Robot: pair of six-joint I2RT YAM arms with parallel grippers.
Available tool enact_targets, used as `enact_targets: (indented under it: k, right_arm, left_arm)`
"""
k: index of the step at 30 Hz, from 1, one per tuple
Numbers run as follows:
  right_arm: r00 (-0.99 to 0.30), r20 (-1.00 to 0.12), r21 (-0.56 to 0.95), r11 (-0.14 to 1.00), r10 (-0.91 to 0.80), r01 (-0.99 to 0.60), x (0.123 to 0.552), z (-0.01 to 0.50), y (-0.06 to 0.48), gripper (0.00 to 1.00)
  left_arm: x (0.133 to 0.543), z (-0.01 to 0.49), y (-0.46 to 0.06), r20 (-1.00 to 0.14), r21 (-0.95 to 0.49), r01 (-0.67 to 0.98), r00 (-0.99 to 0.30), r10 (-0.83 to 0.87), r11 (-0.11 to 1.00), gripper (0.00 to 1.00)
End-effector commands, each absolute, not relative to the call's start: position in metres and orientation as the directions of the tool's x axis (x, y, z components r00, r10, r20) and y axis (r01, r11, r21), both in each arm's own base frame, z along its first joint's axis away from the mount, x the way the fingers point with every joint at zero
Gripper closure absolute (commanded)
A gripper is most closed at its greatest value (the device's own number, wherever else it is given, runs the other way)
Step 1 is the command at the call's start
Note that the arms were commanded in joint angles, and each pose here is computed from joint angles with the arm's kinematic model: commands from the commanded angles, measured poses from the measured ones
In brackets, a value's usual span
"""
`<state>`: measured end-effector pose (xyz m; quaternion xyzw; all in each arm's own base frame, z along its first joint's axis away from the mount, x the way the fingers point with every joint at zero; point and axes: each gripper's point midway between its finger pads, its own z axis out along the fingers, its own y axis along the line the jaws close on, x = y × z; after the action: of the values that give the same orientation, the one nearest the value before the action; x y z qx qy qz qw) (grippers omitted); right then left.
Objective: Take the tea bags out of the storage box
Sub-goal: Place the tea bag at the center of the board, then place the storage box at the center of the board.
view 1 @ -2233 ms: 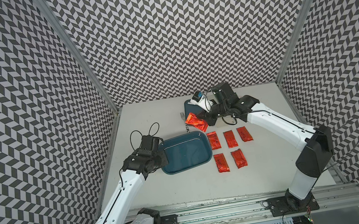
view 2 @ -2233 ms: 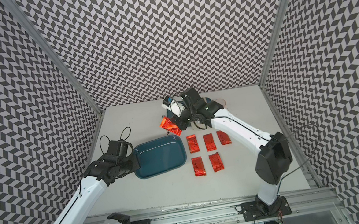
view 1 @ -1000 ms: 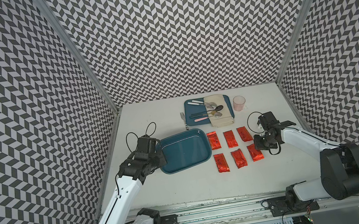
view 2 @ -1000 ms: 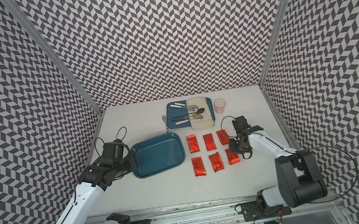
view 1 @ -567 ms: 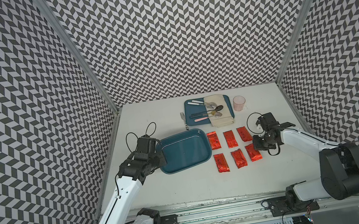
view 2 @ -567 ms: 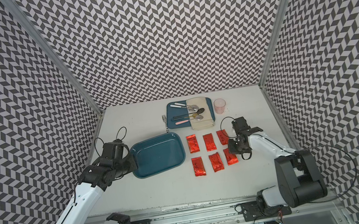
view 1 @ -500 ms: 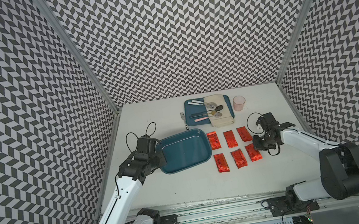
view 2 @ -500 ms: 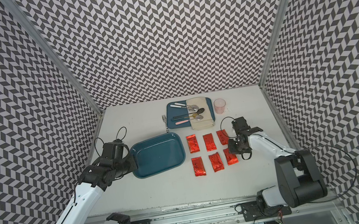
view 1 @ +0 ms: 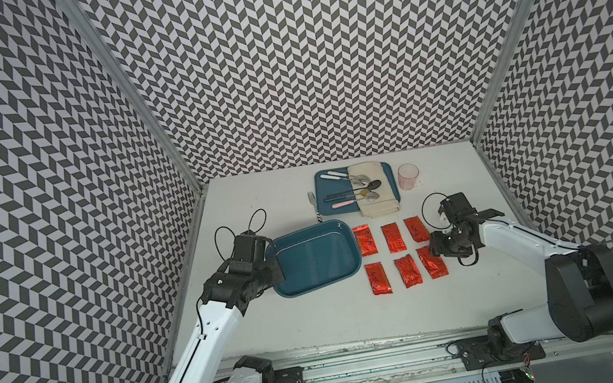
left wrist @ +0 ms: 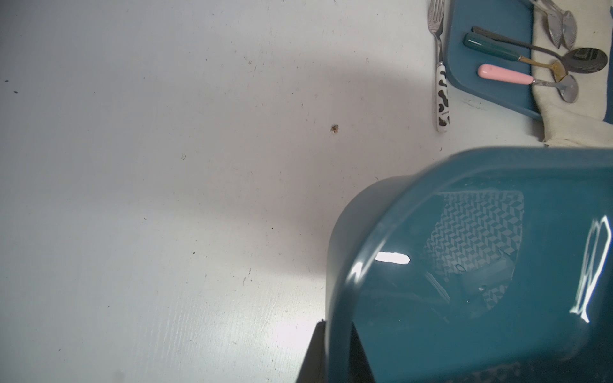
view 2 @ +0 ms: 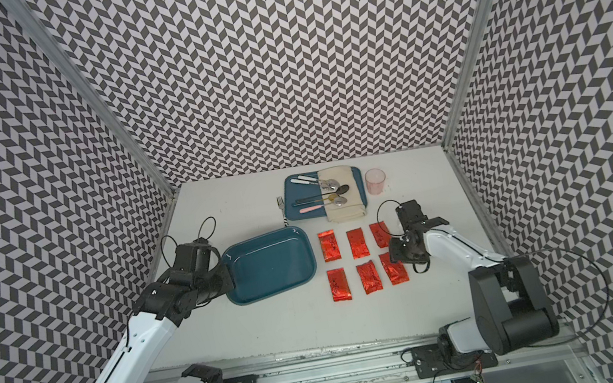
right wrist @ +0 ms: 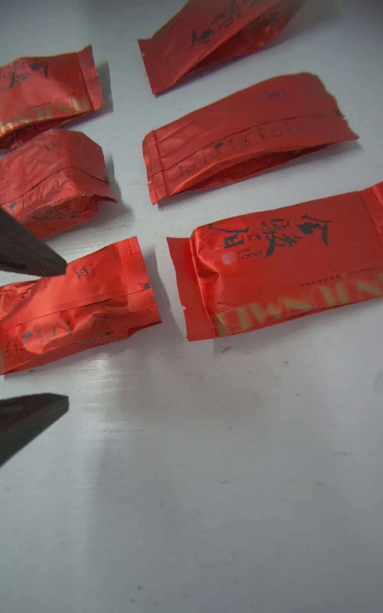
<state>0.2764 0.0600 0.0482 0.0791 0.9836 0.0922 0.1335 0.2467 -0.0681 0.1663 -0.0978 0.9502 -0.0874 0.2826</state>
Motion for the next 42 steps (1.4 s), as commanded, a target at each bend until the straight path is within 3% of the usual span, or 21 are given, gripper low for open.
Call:
enact_targets:
  k: [1,4,10,18,21,24,33,38,42]
  right_arm:
    - [-0.94,-0.296,0.22,0.97,0.17,0.106,0.287,0.062,0.063,0.3]
    - [-0.943,-0.303,0.246,0.967,0.141,0.065,0.293,0.066,0.072,0.21]
    - [-0.921,-0.374,0.252,0.968,0.105,0.007,0.32,0.088,0.079,0.19]
    - [-0.896,-0.431,0.093,0.983,-0.106,-0.161,0.327,0.102,0.083,0.15]
    - [-0.866,-0.481,0.016,0.987,-0.135,-0.163,0.325,0.099,0.076,0.09]
    - [-0.848,-0.501,0.057,0.971,-0.174,-0.233,0.321,0.099,0.089,0.01]
    - [-0.883,-0.412,-0.018,0.971,-0.226,-0.239,0.322,0.078,0.082,0.04]
    - [-0.817,-0.543,-0.019,0.976,-0.193,-0.218,0.336,0.118,0.083,0.04]
    - [-0.735,-0.661,0.067,0.965,-0.149,-0.255,0.347,0.163,0.101,0.04]
  left_arm:
    - [0.253,0.179,-0.07,-0.556,-0.251,-0.126,-0.793,-0.25,0.96,1.0]
    - [0.253,0.179,-0.07,-0.555,-0.25,-0.124,-0.794,-0.247,0.96,1.0]
    - [0.253,0.177,-0.07,-0.55,-0.248,-0.128,-0.797,-0.248,0.96,1.0]
    - [0.254,0.175,-0.069,-0.545,-0.242,-0.135,-0.8,-0.25,0.961,1.0]
    - [0.254,0.172,-0.069,-0.537,-0.239,-0.137,-0.806,-0.249,0.961,1.0]
    - [0.254,0.174,-0.069,-0.542,-0.242,-0.138,-0.802,-0.251,0.961,1.0]
    - [0.254,0.175,-0.069,-0.544,-0.243,-0.134,-0.801,-0.25,0.961,1.0]
    - [0.254,0.175,-0.068,-0.547,-0.244,-0.137,-0.798,-0.253,0.96,1.0]
    - [0.257,0.171,-0.066,-0.535,-0.24,-0.15,-0.804,-0.26,0.959,1.0]
